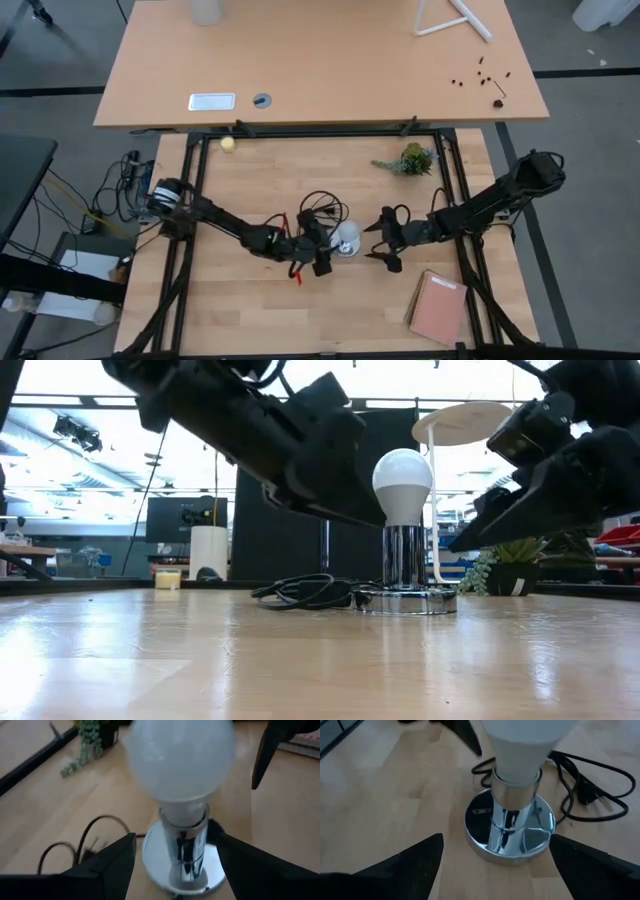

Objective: Screw lightbulb
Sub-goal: Remove the white lightbulb from the metallic lamp

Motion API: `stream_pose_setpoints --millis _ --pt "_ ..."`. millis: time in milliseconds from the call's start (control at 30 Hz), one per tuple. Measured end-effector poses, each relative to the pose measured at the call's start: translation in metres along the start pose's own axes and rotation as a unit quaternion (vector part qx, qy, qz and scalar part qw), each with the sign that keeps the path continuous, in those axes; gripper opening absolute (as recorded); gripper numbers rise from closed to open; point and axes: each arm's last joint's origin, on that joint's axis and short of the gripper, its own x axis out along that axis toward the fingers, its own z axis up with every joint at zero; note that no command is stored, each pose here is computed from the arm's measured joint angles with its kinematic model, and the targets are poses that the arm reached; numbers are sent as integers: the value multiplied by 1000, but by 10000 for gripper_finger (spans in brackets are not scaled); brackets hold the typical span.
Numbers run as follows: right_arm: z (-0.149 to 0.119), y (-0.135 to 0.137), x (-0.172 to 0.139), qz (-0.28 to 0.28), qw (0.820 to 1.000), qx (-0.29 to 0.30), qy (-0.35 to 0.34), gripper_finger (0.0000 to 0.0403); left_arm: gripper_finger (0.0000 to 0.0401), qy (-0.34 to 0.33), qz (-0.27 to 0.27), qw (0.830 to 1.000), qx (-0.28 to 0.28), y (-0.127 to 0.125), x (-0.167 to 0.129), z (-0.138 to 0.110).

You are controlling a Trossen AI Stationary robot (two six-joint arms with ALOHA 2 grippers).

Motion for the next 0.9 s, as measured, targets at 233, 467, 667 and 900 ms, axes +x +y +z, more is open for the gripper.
stream_pose_setpoints --millis 233,467,667,900 --pt "-11 -9 -5 -11 999 -1 -33 373 280 30 3 1000 0 9 -20 11" --pt "-15 -14 -4 -25 1000 -8 -16 373 280 75 9 997 24 13 -36 20" --pt "-15 -15 -4 -24 999 -16 -16 373 280 120 20 991 48 11 -45 32" --pt "-14 -18 -4 -34 999 -12 -20 372 267 125 6 991 39 9 -47 34"
